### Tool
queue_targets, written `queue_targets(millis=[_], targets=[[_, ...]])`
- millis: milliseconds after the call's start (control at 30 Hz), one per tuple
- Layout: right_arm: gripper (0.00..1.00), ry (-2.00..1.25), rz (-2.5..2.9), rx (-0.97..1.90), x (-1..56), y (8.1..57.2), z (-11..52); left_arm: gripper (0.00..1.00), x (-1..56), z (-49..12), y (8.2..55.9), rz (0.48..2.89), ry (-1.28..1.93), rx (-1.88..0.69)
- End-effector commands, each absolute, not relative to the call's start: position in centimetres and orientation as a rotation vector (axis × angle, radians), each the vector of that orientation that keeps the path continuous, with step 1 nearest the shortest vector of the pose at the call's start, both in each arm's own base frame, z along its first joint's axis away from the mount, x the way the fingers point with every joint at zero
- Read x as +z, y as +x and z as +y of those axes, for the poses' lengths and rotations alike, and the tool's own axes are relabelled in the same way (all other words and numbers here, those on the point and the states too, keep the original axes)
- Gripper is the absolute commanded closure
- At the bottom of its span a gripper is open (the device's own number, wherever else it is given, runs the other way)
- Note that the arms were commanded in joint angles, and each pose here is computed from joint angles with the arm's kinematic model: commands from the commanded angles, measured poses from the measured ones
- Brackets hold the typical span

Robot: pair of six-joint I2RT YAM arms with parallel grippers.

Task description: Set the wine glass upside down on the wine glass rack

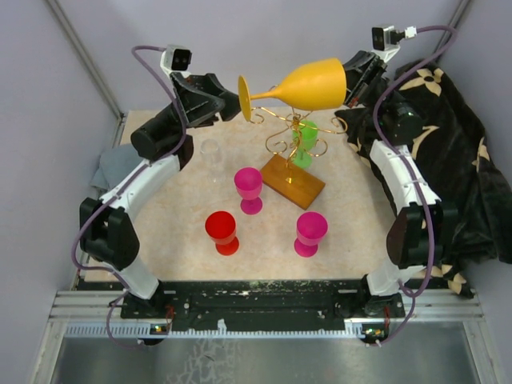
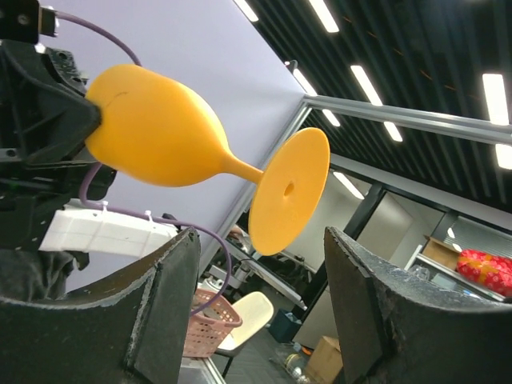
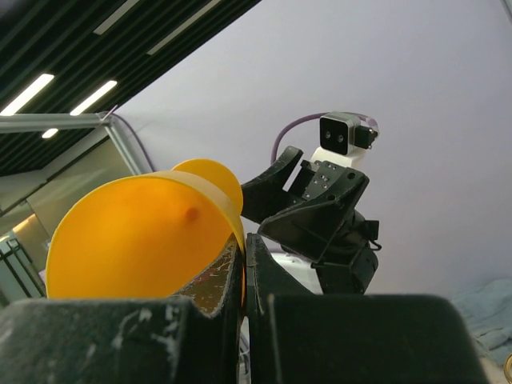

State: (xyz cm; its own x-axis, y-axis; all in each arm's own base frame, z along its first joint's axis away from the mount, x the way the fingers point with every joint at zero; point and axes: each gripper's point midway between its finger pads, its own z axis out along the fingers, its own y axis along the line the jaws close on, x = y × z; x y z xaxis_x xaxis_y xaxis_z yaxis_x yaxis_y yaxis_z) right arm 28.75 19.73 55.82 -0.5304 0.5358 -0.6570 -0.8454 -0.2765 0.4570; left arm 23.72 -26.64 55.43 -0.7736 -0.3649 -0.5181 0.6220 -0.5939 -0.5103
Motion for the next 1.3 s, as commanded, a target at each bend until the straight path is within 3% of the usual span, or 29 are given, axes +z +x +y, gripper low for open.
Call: queue_targets(millis=[0, 167, 500, 733, 767, 1000, 1133, 1267], targets=[[1.0, -0.547, 0.902, 1.893, 56.9, 27.3, 19.7, 0.3, 57.0, -25.4, 19.6, 0.712, 0.659, -2.327], [1.0, -0.542, 0.902, 1.898, 56.8, 27.5, 19.9, 0.3, 57.4, -25.8, 19.2, 0.687, 0.65, -2.351], [1.0, -0.534, 0.908, 1.909, 56.2, 27.8, 20.3, 0.55, 58.1, -27.1, 18.1, 0.671, 0.678, -2.384], [1.0, -0.532, 0.905, 1.907, 56.3, 27.9, 20.3, 0.9, 58.0, -27.1, 18.0, 0.673, 0.673, -2.389], [1.0, -0.534, 0.903, 1.908, 56.3, 27.8, 20.3, 0.99, 58.1, -27.1, 18.1, 0.677, 0.672, -2.389], [1.0, -0.541, 0.898, 1.897, 56.2, 27.6, 20.3, 1.0, 58.9, -27.1, 17.5, 0.676, 0.711, -2.37], [0.79, -0.536, 0.918, 1.855, 56.1, 27.9, 20.2, 1.0, 59.8, -26.9, 17.2, 0.682, 0.735, -2.34], [0.71, -0.534, 0.943, 1.813, 55.9, 27.9, 20.1, 1.0, 60.8, -26.4, 17.1, 0.695, 0.742, -2.304]])
